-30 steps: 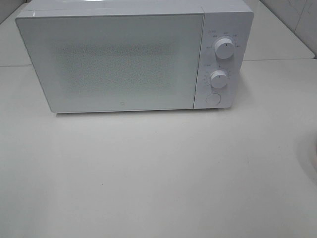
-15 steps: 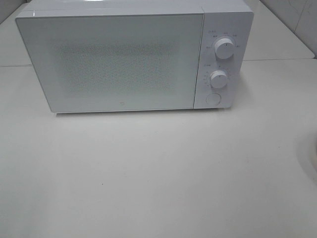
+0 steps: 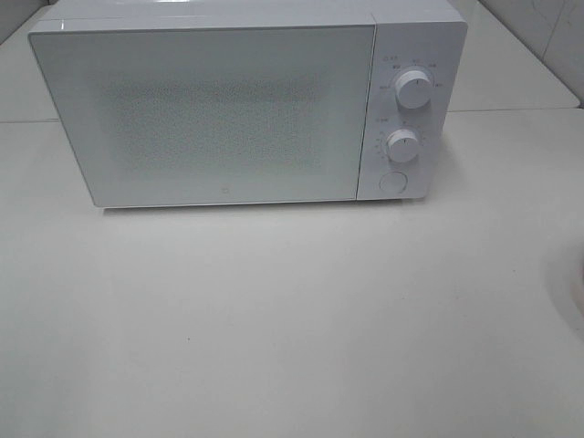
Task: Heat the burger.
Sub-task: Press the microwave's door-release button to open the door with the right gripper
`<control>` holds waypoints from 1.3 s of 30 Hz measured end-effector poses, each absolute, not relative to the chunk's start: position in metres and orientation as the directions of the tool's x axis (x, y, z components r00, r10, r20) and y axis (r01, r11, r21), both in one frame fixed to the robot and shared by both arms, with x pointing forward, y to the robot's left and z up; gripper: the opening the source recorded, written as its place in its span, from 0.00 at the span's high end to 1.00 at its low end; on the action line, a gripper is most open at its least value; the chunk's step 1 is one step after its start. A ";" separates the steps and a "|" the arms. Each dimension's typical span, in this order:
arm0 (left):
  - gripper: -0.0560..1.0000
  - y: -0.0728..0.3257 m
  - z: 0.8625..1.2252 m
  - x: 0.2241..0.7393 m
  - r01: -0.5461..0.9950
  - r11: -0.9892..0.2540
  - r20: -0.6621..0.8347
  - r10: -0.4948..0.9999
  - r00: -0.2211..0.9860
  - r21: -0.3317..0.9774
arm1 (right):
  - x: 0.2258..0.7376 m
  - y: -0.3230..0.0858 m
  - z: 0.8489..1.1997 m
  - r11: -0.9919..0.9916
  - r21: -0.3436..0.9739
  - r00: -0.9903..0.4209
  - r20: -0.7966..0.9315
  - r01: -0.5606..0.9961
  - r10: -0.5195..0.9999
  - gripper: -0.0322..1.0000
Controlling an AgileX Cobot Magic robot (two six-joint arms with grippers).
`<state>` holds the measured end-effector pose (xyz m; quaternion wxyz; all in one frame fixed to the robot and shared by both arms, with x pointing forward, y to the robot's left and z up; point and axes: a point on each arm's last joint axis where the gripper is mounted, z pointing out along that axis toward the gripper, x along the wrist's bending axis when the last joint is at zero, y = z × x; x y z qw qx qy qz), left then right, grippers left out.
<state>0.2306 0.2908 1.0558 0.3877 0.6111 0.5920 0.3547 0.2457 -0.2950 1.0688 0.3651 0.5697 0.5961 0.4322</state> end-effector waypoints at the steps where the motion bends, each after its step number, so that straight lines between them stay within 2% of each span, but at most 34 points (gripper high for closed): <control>1: 0.01 0.291 1.056 0.231 0.449 0.002 -0.026 0.999 0.047 0.894 | 0.252 -0.295 1.070 -0.025 0.926 -0.081 0.060 0.377 0.995 0.23; 20: 0.01 0.291 1.056 0.231 0.449 0.002 -0.026 0.999 0.047 0.894 | 0.317 -0.293 1.081 0.006 0.927 -0.059 0.017 0.376 0.998 0.23; 39: 0.01 0.291 1.056 0.231 0.449 0.002 -0.026 0.999 0.047 0.894 | 0.383 -0.289 1.074 0.010 0.929 -0.062 0.014 0.371 0.998 0.23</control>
